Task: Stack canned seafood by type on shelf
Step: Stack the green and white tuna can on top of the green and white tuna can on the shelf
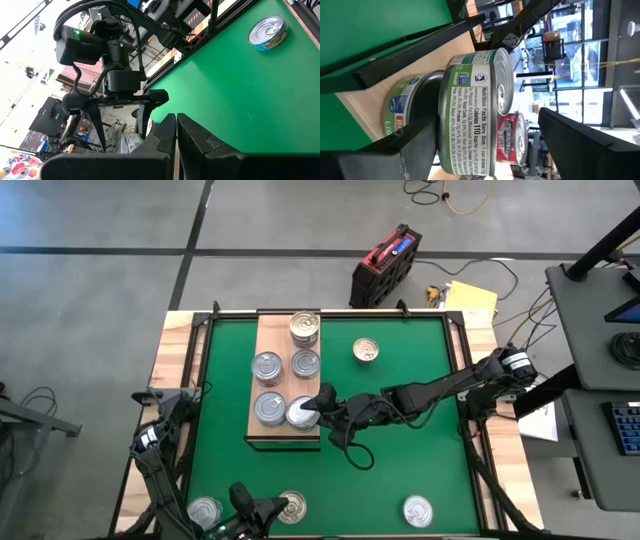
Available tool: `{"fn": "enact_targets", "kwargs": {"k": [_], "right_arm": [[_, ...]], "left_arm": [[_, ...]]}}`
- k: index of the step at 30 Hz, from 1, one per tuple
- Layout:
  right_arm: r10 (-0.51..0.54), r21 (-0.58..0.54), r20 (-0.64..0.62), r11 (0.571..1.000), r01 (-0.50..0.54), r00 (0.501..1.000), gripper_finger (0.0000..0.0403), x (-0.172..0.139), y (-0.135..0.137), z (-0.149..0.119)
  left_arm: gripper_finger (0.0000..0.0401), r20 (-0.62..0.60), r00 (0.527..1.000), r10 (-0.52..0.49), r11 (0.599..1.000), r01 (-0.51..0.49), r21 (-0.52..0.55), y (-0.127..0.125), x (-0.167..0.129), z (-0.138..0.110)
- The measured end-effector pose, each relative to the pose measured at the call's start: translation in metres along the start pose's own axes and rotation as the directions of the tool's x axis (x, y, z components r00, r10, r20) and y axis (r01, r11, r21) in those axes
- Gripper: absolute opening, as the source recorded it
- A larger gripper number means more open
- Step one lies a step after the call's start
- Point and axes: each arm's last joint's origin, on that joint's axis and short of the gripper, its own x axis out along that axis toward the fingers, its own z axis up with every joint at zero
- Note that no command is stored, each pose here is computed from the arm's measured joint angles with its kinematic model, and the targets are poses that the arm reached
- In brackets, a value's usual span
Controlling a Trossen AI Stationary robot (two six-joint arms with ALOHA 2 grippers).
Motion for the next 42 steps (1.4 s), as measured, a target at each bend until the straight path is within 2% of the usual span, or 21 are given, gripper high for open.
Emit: {"fn": "enact_targets", "kwargs": {"k": [5,17,22,29,42], "right_arm": [[-0.001,0.027,0.000,1.000,0.001,1.000,0.0323,0.0000,-0.0001,0.0000],[0.004,0.048,0.010,0.999,-0.004,1.000,0.0362,0.0000,0.0001,0.0004],[0.021,0.124,0.057,0.992,-0.028,0.998,0.0364,-0.0001,0.0005,0.0017],[0.018,0.242,0.054,0.970,-0.031,0.998,0.0364,0.0005,-0.0003,0.0002],[0.067,0.307,0.041,0.949,-0.076,0.997,0.0364,0.0022,0.0019,-0.0068]], "left_arm": [[0.0000,0.000,1.000,0.000,1.000,0.000,0.000,0.0000,0.0000,0.0000],[0.0000,0.000,1.000,0.000,1.000,0.000,-0.008,0.0000,-0.0001,0.0000],[0.0000,0.000,1.000,0.000,1.000,0.000,-0.015,-0.0001,-0.0001,0.0000],[0.0000,0.000,1.000,0.000,1.000,0.000,-0.019,0.0000,-0.0001,0.0000],[0.0000,0.000,1.000,0.000,1.000,0.000,-0.019,0.0000,0.0001,0.0000]]}}
